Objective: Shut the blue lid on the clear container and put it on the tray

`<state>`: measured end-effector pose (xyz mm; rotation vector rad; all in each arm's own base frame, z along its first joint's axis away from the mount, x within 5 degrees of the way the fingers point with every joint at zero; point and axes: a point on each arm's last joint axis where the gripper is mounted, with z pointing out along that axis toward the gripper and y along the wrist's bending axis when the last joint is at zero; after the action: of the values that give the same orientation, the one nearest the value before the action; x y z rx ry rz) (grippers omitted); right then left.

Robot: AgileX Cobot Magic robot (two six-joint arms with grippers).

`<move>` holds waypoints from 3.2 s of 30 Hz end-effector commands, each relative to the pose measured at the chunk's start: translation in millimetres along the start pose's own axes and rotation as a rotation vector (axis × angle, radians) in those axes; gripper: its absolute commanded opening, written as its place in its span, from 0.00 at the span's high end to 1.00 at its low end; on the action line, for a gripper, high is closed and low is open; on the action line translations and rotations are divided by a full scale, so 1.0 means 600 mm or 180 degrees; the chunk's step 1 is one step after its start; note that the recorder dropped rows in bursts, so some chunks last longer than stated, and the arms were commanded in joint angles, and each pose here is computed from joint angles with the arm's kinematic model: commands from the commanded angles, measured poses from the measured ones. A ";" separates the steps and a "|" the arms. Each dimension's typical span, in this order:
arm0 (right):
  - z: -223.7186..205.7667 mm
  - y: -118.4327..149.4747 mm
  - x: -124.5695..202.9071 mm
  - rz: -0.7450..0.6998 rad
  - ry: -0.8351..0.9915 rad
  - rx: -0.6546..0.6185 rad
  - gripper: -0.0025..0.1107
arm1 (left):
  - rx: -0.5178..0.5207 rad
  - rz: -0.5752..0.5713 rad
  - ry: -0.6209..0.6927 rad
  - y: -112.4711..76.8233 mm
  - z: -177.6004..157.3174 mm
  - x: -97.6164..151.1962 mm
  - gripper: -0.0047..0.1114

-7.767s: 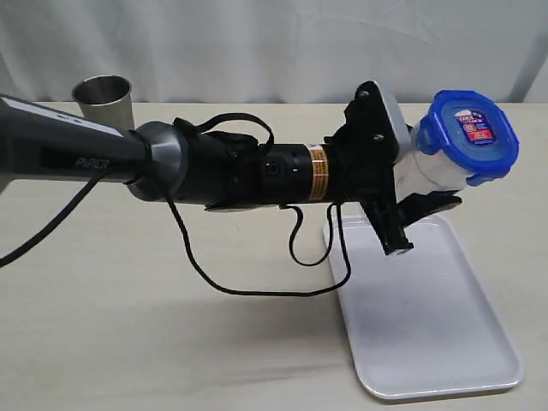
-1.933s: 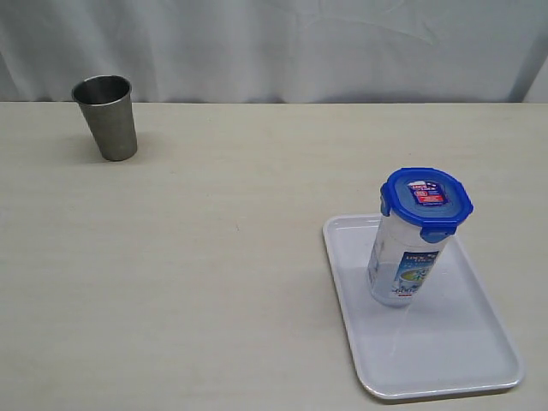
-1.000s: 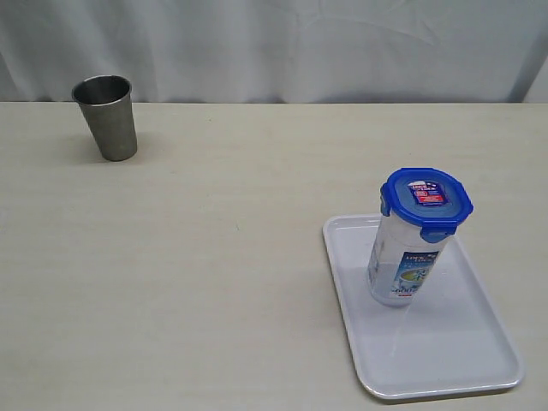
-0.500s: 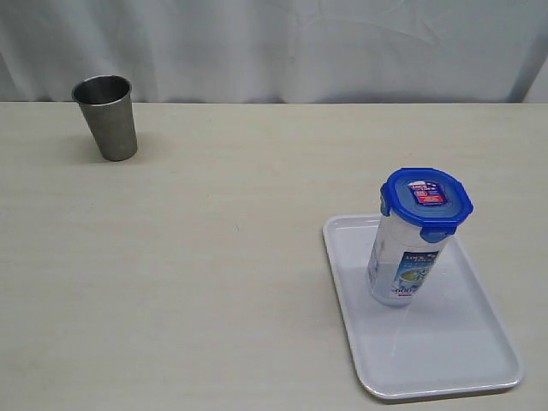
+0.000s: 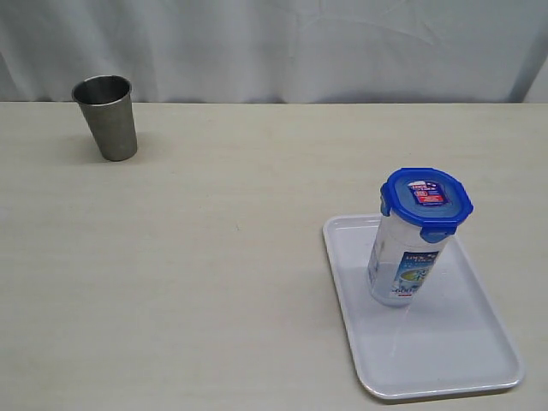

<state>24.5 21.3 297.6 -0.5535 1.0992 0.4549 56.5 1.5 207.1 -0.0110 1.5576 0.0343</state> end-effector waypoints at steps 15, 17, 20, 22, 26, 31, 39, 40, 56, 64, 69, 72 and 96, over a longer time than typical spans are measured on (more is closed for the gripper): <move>-0.001 0.001 0.002 0.0092 0.0011 -0.0006 0.94 | 0.0037 0.0048 0.0742 -0.002 -0.004 0.036 0.96; -0.001 0.001 0.002 0.0092 0.0011 -0.0006 0.94 | 0.0037 0.0048 0.0742 -0.002 -0.004 0.036 0.96; -0.001 0.001 0.002 0.0092 0.0011 -0.0006 0.94 | 0.0037 0.0048 0.0742 -0.002 -0.004 0.036 0.96; -0.001 0.001 0.002 0.0092 0.0011 -0.0006 0.94 | 0.0037 0.0048 0.0742 -0.002 -0.004 0.036 0.96; -0.001 0.001 0.002 0.0092 0.0011 -0.0006 0.94 | 0.0037 0.0054 0.0742 -0.002 -0.004 0.036 0.96; -0.001 0.001 0.002 0.0092 0.0011 -0.0006 0.94 | 0.0042 0.0031 0.0741 -0.002 -0.004 0.036 0.96; -0.001 0.001 0.002 0.0092 0.0011 -0.0006 0.94 | 0.0019 -0.0282 0.0743 -0.003 -0.004 0.036 0.96; -0.001 0.001 0.002 0.0092 0.0011 -0.0006 0.94 | 0.0018 -0.0276 0.0743 -0.002 -0.004 0.036 0.96; -0.001 0.001 0.002 0.0106 0.0011 -0.0006 0.94 | 0.0004 -0.0205 0.0743 -0.001 -0.004 0.036 0.96; -0.001 0.001 0.002 0.0106 0.0011 -0.0006 0.94 | 0.0004 -0.0205 0.0743 -0.001 -0.004 0.036 0.96; -0.001 -0.004 -0.003 0.1050 -0.0100 0.0081 0.94 | 0.0004 -0.0205 0.0743 -0.001 -0.004 0.036 0.96; -0.001 -0.005 -0.002 0.1420 -0.0094 0.0090 0.94 | 0.0004 -0.0205 0.0743 -0.001 -0.004 0.036 0.96; -0.021 -0.039 0.046 0.0432 -0.0574 0.1763 0.94 | 0.0003 -0.0200 0.0743 -0.001 -0.004 0.036 0.96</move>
<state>38.8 0.8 281.2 0.0076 1.0554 0.4046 54.2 0.8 185.5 -0.0583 1.7963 -0.0157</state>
